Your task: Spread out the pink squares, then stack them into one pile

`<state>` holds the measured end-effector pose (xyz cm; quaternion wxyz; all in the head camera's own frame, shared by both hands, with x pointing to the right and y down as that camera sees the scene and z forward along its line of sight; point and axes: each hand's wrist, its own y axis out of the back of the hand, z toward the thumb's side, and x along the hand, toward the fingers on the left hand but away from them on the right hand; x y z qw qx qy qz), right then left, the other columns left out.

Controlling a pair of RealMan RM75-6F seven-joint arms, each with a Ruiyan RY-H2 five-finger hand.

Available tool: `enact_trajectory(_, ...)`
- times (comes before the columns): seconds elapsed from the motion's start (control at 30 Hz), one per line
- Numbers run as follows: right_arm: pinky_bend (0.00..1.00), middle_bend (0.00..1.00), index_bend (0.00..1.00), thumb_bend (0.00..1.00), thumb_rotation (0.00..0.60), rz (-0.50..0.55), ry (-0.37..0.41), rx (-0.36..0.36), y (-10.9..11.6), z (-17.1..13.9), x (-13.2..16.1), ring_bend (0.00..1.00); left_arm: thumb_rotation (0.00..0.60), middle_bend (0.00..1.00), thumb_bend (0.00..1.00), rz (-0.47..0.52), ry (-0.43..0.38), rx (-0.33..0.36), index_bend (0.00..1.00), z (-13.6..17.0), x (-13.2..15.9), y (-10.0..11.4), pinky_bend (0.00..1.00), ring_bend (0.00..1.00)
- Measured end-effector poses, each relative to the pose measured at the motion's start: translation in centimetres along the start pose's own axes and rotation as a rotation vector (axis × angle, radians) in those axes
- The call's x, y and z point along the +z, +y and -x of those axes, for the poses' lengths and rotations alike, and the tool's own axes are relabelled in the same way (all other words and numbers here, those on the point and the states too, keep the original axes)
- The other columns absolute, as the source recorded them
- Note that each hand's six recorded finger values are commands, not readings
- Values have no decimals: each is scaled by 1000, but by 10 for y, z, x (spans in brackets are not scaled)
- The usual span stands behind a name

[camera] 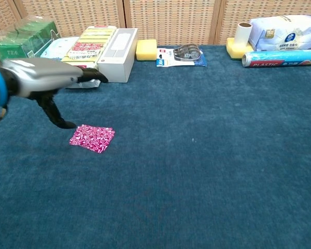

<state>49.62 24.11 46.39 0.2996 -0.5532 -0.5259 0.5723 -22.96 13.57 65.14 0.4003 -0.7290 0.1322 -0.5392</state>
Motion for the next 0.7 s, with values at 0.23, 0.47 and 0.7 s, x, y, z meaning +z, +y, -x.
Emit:
enact_trajectory(0.23, 0, 53, 196, 28, 600, -19, 11, 17, -6, 1, 4, 0, 600, 0, 196, 35, 80, 157, 0, 51, -54, 8, 91, 0)
enact_trajectory(0.47, 0, 52, 190, 28, 600, -40, 2, 20, -13, 3, 5, 0, 600, 0, 195, 150, 172, 362, 0, 130, -106, 1, 91, 0)
enact_trajectory(0.7, 0, 52, 190, 29, 600, -60, 17, 13, -18, 3, 10, 0, 600, 0, 195, 230, 193, 383, 0, 181, -128, -29, 91, 0)
